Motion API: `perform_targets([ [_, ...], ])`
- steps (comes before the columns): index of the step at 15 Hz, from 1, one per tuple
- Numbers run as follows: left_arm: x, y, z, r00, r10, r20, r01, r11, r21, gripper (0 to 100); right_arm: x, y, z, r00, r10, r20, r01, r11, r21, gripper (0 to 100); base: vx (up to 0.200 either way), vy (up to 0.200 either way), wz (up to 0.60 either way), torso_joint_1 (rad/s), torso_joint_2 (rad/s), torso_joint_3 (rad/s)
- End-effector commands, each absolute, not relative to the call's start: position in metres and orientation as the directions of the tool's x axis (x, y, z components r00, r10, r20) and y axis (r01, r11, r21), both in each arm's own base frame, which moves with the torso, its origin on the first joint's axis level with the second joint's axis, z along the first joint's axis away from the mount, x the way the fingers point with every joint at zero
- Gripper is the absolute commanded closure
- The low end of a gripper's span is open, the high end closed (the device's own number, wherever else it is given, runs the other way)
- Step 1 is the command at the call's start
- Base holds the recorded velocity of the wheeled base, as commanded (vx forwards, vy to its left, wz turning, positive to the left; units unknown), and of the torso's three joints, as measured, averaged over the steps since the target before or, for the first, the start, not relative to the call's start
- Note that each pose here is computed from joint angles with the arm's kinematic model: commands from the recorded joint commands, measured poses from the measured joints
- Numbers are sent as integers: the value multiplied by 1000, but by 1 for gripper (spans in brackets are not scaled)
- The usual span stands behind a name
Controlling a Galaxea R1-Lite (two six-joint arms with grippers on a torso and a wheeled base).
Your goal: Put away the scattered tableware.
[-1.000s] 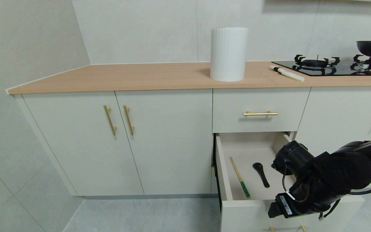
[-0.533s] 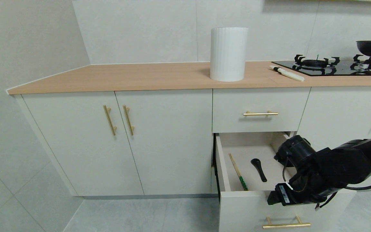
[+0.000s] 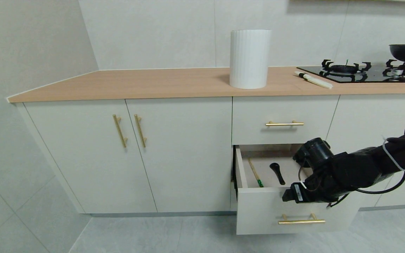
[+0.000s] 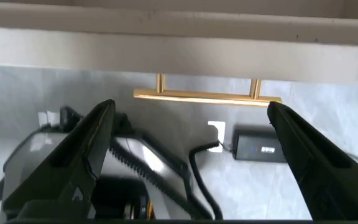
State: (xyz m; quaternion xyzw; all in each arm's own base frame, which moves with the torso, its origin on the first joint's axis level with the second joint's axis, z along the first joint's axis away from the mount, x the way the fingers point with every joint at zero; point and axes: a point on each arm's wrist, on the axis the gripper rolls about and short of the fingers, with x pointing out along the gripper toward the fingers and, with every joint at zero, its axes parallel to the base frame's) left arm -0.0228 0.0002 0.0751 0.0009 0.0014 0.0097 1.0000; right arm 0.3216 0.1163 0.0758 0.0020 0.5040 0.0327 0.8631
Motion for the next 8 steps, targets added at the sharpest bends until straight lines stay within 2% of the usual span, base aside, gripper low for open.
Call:
perform_targets([
  [1,-23,0,75,1000,20,-3,-20,1000,2,0,343,119,70,502,56,-863,-44,998,39,0,0,0,0,0,0,0],
  [8,-23,0,75,1000,20,-3,-20,1000,2,0,389,122,56,549,42,-835,-8,999,45,0,0,0,0,0,0,0],
])
